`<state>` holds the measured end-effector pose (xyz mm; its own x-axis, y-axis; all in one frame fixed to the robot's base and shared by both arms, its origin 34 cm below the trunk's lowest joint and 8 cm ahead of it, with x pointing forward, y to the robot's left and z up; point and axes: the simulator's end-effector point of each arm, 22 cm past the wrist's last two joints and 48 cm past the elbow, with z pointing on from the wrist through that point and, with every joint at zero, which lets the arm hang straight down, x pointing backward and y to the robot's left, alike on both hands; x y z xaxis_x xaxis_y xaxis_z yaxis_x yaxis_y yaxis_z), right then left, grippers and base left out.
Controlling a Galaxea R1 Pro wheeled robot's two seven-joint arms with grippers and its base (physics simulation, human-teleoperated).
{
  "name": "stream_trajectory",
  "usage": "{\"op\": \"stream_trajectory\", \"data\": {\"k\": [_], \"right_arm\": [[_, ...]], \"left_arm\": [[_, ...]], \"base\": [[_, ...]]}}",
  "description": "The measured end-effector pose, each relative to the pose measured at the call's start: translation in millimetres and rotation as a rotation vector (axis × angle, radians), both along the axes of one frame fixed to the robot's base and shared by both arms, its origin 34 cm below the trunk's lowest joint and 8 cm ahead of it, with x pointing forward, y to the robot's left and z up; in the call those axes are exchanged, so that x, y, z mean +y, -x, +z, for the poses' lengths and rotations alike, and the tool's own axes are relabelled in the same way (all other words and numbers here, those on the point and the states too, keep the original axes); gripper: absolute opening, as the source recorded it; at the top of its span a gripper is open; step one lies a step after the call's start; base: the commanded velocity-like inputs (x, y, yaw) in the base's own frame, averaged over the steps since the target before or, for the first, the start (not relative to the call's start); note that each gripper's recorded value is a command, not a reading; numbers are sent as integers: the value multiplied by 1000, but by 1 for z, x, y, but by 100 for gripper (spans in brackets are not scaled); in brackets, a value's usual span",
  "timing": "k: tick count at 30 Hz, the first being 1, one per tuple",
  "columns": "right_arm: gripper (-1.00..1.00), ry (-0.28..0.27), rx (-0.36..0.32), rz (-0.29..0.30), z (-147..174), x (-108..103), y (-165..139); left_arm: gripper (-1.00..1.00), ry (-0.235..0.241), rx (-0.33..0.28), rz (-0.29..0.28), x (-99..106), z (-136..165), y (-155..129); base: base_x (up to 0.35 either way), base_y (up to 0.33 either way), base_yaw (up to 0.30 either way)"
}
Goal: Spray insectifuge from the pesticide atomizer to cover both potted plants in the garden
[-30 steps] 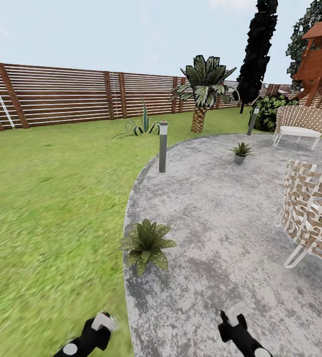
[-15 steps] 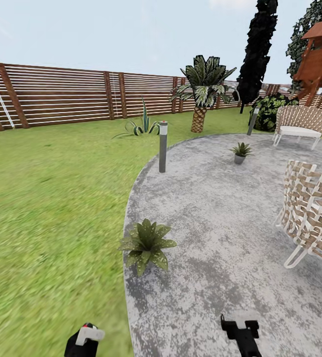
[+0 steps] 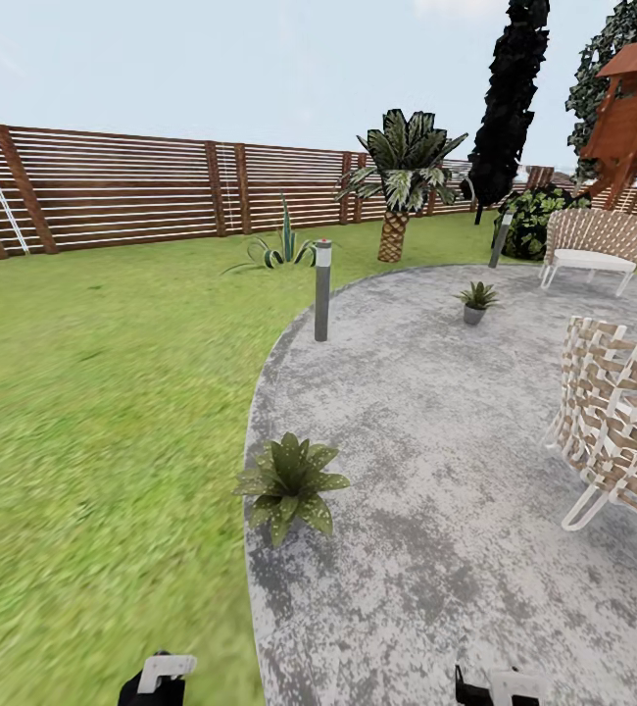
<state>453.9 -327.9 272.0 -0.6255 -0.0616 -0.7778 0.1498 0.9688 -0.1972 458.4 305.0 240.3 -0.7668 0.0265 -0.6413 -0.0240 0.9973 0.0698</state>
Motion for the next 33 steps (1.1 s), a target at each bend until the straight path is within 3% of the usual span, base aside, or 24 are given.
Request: {"op": "stream_trajectory", "data": {"k": [9, 14, 16, 33], "right_arm": [[100, -21, 14, -1, -5, 9, 5], [100, -130, 82, 16, -26, 55, 31], [100, -146, 91, 17, -28, 62, 35], [100, -151, 96, 17, -29, 63, 37]], "left_arm": [[-100, 1, -8, 2, -1, 1, -1], [-100, 0, -9, 1, 0, 1, -1], [-100, 0, -9, 1, 0, 1, -1], [-100, 0, -11, 0, 0, 2, -2]], "base": [[0, 0, 0], [0, 0, 0], [0, 0, 0], [0, 0, 0]]}}
